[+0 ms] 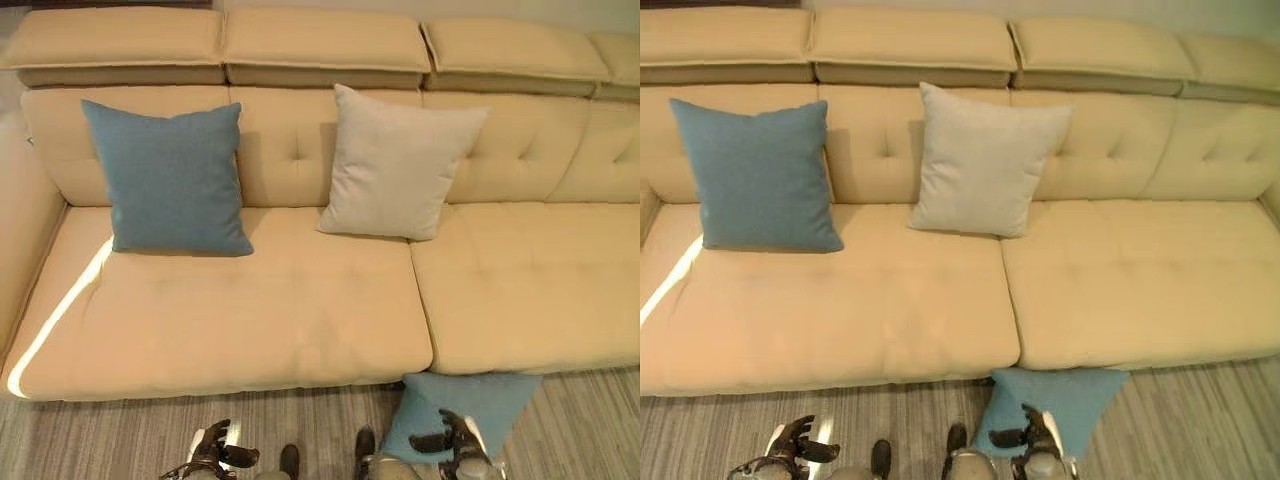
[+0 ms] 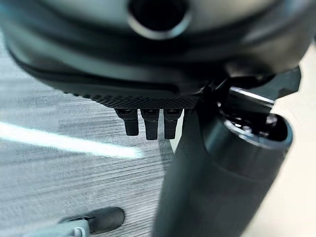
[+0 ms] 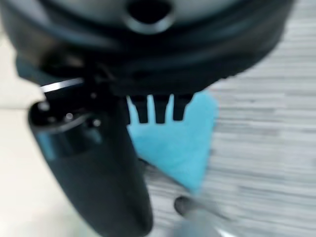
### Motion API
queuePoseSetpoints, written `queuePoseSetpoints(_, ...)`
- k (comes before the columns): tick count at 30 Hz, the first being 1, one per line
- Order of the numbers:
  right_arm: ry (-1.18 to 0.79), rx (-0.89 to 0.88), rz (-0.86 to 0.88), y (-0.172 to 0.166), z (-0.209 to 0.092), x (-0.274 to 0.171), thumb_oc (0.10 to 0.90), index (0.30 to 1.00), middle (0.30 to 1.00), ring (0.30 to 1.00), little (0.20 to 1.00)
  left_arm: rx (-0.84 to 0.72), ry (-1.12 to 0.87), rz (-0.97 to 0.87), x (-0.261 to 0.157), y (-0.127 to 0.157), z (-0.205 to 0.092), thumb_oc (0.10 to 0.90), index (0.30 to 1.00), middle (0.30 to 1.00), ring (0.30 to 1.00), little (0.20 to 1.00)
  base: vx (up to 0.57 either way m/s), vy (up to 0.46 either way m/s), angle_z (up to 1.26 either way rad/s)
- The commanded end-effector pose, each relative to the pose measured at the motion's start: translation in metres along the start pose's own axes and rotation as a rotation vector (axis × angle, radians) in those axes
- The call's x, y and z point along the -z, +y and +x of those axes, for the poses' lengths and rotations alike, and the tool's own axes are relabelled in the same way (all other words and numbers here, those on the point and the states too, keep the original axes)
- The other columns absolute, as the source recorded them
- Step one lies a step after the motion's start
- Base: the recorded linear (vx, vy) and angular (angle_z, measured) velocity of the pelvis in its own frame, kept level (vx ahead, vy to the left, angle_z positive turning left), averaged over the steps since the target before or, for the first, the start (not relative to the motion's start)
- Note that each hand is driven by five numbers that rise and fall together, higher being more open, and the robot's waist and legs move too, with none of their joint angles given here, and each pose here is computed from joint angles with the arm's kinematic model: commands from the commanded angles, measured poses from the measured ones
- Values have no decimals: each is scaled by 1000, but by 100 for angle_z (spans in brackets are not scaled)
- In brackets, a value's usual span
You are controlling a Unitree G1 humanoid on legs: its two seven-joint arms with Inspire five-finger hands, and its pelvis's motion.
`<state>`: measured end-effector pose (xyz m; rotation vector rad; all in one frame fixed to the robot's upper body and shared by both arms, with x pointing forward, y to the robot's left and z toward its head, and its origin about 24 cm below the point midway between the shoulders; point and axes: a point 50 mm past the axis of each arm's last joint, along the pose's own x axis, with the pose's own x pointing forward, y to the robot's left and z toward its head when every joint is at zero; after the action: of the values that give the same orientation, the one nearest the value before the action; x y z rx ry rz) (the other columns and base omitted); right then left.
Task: Pick up all the scattered cushions and arrange them neatly on the sofa.
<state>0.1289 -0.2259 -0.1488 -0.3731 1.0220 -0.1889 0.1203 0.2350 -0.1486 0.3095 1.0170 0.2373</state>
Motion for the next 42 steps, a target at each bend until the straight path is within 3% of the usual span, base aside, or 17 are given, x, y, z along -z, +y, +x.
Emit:
queuePoseSetpoints(1,-81,58,37,-16,4,-19,800,900,900,900,900,-31,-22,-20,-3,4,1,800,900,900,900,900,-332,-219,-20)
queuePoseSetpoints(7,-157,91,40,-27,7,-41,800,900,900,900,900,7,-77,-33,-23,-13,2,800,900,900,900,900,-261,-175,-14)
queuePoseSetpoints(19,-92,128,17,-37,5,-18,800,900,900,900,900,93,-79,3,-22,-38,-3,800,900,900,900,900,-153,4,6)
queuePoseSetpoints(29,-128,83,-54,-20,8,-40,800,900,900,900,900,22,-112,23,-35,-12,4,800,900,900,900,900,-65,31,-76)
queuePoseSetpoints(42,-130,71,-79,-22,9,-40,800,900,900,900,900,0,-88,53,-29,-6,6,800,900,900,900,900,28,-202,-33)
